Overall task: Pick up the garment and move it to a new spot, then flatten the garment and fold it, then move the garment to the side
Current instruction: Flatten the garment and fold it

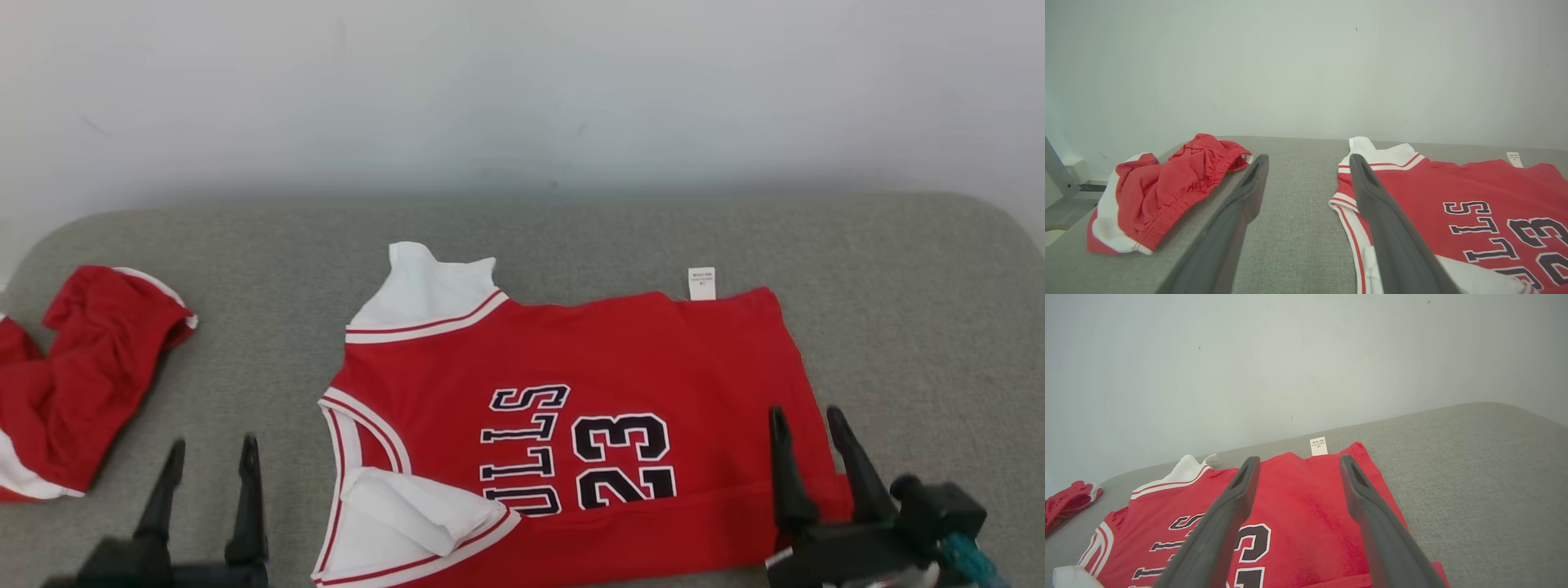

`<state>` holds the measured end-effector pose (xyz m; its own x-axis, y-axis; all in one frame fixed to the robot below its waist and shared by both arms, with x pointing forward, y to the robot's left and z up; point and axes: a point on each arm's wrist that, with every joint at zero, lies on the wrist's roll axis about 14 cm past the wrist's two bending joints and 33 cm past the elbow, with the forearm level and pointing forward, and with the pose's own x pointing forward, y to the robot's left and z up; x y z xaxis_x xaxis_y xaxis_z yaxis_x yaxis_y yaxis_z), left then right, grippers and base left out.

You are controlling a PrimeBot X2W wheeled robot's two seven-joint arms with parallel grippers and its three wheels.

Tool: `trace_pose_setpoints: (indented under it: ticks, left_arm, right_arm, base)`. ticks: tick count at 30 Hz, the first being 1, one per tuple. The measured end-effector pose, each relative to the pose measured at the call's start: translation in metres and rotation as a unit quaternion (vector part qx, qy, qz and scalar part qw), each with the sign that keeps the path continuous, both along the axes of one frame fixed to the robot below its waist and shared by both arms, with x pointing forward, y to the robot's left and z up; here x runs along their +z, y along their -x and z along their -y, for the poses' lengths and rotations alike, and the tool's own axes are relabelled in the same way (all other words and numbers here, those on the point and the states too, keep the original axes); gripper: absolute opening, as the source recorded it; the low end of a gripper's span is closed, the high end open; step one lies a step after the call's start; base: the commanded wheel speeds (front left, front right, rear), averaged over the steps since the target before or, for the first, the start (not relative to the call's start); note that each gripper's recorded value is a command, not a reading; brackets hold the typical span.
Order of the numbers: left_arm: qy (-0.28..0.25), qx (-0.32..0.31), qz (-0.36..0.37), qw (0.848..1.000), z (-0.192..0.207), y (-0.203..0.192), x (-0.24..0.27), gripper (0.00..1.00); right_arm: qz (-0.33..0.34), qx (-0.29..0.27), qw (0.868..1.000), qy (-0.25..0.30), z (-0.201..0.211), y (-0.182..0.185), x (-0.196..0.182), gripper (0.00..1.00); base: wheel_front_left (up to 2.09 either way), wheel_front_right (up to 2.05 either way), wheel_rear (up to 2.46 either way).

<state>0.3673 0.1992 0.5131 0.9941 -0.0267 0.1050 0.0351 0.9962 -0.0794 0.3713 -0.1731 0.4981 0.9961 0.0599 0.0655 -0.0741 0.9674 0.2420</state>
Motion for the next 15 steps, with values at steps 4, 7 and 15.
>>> trace_pose_setpoints:
  ticks: [4,7,15]
  left_arm:
    - [-0.022,-0.032,0.008,0.999,0.004,-0.039,0.009,1.00]
    - [-0.059,-0.065,0.011,0.996,0.008,-0.072,0.018,1.00]
    - [-0.083,-0.128,-0.007,0.988,0.028,-0.163,0.039,1.00]
  right_arm:
    - [0.017,0.002,1.000,0.015,0.004,-0.024,0.013,1.00]
    - [0.023,0.010,0.999,0.035,0.006,-0.042,0.019,1.00]
    - [0.013,-0.004,0.998,0.058,0.030,-0.097,0.020,1.00]
  base:
    - [0.00,0.00,0.00]
    - [0.00,0.00,0.00]
    - [0.00,0.00,0.00]
